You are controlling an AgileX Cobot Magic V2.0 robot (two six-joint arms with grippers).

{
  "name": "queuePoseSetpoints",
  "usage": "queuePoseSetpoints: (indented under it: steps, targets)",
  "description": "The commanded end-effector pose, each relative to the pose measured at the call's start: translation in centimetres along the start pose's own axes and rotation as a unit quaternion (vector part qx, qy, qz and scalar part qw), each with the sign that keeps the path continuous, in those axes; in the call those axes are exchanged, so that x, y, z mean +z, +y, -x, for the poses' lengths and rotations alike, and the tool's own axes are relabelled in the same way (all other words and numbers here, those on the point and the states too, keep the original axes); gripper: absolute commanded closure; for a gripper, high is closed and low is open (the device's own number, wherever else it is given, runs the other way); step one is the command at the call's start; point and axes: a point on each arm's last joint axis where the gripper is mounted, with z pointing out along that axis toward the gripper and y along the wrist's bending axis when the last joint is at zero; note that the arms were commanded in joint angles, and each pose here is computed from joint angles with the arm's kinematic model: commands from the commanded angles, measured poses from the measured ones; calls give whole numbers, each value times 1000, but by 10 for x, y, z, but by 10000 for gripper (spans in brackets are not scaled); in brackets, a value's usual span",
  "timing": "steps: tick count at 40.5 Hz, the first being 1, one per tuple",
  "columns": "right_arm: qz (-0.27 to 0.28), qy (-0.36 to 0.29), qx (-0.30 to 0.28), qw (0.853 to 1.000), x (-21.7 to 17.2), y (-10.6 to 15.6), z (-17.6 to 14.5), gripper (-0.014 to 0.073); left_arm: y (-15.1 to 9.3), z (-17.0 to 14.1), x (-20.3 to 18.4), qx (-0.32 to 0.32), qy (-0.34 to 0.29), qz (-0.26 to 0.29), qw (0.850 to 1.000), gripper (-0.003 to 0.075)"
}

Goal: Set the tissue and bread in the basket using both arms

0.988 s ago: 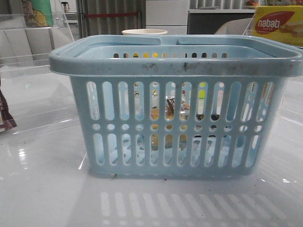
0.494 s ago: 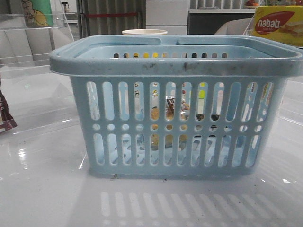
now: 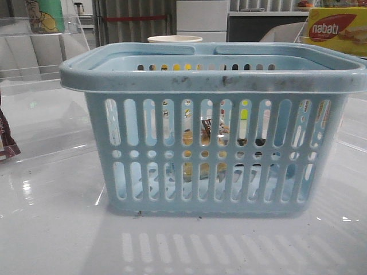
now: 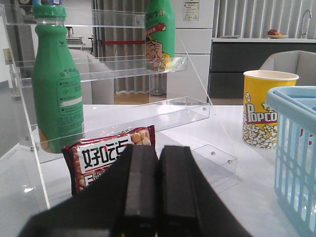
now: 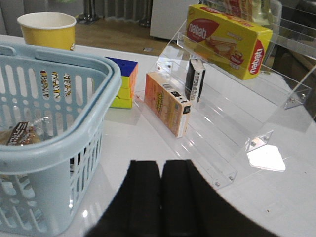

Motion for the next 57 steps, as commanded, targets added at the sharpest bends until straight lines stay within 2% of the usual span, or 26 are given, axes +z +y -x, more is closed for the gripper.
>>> queuePoseSetpoints:
  steps: [1,9,14,31,42,57]
  targets:
    - [-19,-78,-5,997,-7,-2,-9,568,0,7,-2,-10,-50,0,999,628]
    - [-14,-77,-4,997,-7,1,-52,568,0,7,-2,-10,-50,0,999,628]
    - [-12,-87,-4,996,-3,1,-65,568,0,7,-2,-10,-50,0,999,628]
    - [-19,-110,-4,994,-4,0,-61,568,0,7,-2,-10,-50,0,999,628]
    - [-17,-180,26,983,-8,0,-49,568,0,7,-2,-10,-50,0,999,628]
    - [-18,-167,27,985,-7,0,-51,568,0,7,-2,-10,-50,0,999,628]
